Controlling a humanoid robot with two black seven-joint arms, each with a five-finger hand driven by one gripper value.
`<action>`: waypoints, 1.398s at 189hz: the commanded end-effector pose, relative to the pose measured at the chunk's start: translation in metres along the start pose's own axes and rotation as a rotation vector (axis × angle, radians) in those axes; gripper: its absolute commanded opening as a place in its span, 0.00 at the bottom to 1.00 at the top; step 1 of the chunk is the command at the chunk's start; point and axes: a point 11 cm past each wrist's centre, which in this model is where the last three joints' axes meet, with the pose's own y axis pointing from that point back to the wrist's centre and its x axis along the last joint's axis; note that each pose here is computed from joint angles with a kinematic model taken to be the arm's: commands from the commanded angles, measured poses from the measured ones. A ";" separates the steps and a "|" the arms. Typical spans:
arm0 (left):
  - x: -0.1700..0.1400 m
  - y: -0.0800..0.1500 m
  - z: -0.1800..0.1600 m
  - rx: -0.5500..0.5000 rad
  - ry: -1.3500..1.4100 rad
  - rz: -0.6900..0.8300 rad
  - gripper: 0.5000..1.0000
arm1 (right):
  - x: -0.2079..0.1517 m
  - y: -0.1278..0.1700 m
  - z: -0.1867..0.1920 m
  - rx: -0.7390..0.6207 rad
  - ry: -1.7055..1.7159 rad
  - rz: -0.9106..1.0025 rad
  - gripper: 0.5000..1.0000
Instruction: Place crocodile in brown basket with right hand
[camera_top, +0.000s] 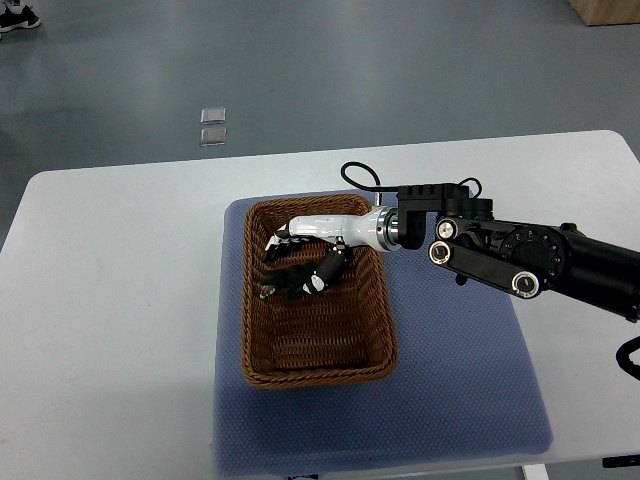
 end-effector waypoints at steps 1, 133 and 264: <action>0.001 0.000 0.000 0.000 0.000 0.002 1.00 | 0.000 0.000 0.001 -0.002 -0.001 0.000 0.83; 0.001 0.000 0.000 0.000 0.001 0.002 1.00 | 0.128 0.097 0.038 0.246 -0.666 0.543 0.85; 0.001 0.000 0.000 0.000 0.000 0.003 1.00 | 0.057 0.139 0.163 0.704 -1.679 0.878 0.86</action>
